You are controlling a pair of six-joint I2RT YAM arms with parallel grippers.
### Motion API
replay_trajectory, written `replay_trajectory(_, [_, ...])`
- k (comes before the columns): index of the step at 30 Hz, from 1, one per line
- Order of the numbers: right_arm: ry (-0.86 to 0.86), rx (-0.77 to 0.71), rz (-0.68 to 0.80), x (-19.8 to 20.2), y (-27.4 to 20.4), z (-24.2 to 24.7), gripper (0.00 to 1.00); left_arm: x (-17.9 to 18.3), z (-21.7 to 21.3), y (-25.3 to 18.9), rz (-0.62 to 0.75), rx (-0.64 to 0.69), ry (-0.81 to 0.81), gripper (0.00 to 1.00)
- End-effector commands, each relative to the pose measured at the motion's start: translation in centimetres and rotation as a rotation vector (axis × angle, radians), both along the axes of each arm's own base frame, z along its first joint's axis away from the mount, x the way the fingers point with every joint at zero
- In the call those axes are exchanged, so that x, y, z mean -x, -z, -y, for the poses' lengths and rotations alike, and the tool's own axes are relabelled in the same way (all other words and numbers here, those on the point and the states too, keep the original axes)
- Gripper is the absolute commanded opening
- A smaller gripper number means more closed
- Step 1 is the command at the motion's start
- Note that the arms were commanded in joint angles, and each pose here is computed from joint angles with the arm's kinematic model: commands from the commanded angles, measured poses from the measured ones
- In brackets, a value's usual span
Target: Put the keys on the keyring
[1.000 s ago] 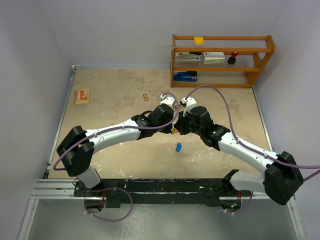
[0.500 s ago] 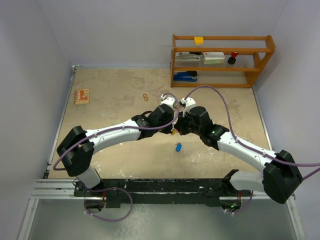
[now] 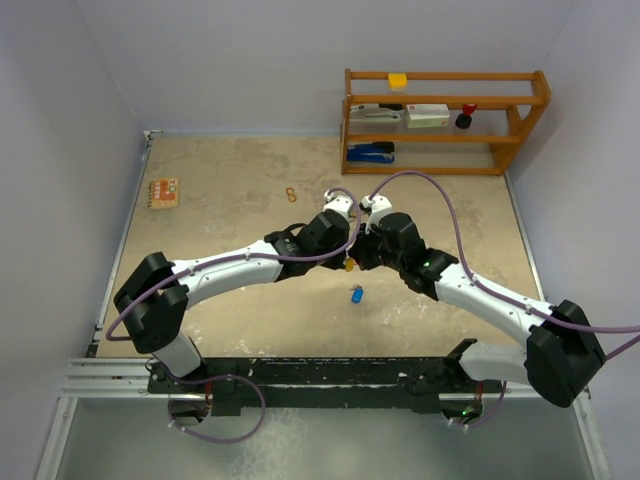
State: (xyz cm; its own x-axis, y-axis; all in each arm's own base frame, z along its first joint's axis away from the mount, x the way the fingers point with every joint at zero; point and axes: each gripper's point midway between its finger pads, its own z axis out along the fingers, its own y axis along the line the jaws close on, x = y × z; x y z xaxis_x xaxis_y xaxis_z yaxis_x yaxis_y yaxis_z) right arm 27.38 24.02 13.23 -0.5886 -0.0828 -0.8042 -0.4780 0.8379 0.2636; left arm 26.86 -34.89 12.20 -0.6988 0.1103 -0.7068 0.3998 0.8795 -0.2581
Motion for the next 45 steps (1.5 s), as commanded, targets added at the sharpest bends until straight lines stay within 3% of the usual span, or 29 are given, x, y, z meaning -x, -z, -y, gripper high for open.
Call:
replay_trajectory(1, [0.007, -0.001, 0.043, -0.5, -0.8, -0.1, 0.0, -0.5, 0.8, -2.9, 0.057, 0.046, 0.007, 0.0])
replay_trajectory(45, [0.016, 0.024, 0.064, 0.0, -0.7, 1.0, 0.0, -0.3, 1.1, -4.5, 0.064, 0.063, 0.029, 0.0])
